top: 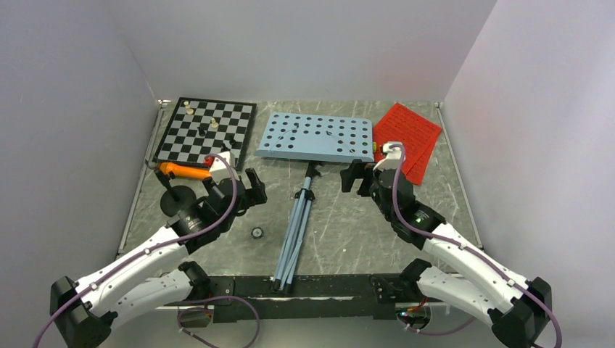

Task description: Pack up the instrument practice props

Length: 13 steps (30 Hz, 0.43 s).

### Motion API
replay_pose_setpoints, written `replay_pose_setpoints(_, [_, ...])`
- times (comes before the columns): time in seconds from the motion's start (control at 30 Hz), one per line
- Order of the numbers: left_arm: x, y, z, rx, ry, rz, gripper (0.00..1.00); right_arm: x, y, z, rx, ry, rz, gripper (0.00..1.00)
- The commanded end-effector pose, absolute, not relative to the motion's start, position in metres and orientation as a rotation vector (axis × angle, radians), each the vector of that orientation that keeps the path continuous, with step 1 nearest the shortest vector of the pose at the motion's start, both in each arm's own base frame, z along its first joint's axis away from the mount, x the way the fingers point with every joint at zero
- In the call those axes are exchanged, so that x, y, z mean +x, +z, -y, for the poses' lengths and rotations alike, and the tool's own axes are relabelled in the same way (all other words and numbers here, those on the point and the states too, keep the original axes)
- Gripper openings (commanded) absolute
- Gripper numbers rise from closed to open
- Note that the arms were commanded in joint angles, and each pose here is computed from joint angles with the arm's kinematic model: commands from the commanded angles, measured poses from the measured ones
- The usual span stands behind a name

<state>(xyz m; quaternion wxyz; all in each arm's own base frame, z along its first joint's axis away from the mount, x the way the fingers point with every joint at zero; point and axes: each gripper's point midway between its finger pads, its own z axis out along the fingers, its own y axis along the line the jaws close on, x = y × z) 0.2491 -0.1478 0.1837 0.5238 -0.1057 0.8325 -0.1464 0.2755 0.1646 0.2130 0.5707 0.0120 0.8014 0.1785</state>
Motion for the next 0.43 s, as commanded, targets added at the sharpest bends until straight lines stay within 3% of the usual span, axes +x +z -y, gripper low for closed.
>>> replay_pose_setpoints(0.0, [0.2528, 0.2077, 0.1385, -0.348, -0.288, -1.996, 0.99, 0.2834, 0.2481, -0.1573, 0.119, 0.442, -1.751, 1.00])
replay_pose_setpoints(0.2, [0.2522, 0.2056, 0.1292, -0.313, -0.159, -2.051, 0.99, 0.2840, 0.2452, -0.1558, 0.133, 0.432, -1.758, 1.00])
replay_pose_setpoints(0.4, [0.2502, 0.2067, 0.1323, -0.230, -0.205, -2.017, 0.99, 0.2824, 0.2467, -0.1539, 0.127, 0.424, -1.763, 1.00])
